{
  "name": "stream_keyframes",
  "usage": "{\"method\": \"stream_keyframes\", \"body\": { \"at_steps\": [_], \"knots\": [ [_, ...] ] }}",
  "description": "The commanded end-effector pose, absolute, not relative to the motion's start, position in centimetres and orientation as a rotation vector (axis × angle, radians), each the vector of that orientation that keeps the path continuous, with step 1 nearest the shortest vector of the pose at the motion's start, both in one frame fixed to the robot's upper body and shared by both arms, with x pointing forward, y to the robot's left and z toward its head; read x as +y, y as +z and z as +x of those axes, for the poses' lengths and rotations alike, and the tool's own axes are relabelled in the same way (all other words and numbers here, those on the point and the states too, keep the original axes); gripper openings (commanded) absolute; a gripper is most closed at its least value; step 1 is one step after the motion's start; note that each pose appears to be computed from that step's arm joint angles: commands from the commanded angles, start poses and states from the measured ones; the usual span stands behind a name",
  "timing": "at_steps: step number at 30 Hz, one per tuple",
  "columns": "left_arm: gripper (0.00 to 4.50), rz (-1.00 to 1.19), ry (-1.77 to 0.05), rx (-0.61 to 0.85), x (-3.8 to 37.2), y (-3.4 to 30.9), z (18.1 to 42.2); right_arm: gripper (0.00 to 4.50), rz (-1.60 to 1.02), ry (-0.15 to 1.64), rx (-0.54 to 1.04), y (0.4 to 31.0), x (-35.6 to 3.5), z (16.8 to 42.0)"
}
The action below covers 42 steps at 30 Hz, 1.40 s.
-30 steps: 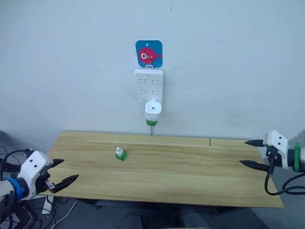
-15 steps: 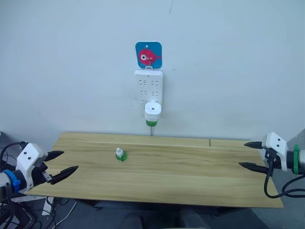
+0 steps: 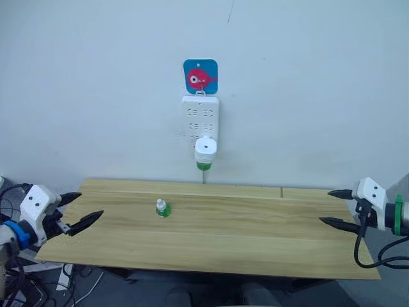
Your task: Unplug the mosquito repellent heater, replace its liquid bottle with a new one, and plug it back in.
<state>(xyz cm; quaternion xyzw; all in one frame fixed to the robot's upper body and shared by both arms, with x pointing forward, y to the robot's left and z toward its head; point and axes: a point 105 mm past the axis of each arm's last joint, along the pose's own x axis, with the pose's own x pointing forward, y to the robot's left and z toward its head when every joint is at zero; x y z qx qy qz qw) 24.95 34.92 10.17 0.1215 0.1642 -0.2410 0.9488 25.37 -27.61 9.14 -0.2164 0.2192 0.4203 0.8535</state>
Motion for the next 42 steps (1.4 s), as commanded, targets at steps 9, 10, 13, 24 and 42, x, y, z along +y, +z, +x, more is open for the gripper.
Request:
{"method": "stream_keyframes", "body": {
  "at_steps": [9,10,13,24,42],
  "knots": [
    [4.50,0.189,-0.684,0.173,27.3,14.2,31.0,4.49,-0.342,0.952,0.185,15.3,-18.1,23.8],
    [4.50,0.187,-0.687,0.161,27.0,14.4,31.4,4.49,-0.337,0.943,0.167,15.7,-17.6,23.9],
    [4.32,0.174,-0.708,0.116,26.0,15.1,32.6,4.50,-0.316,0.923,0.092,17.3,-16.1,24.2],
    [3.66,0.185,-0.737,0.078,24.0,15.4,35.8,4.50,-0.265,0.918,-0.006,19.9,-13.0,24.0],
    [3.66,0.180,-0.806,0.080,22.1,15.6,39.7,4.50,-0.272,0.916,-0.014,20.6,-12.2,23.8]
  ]
}}
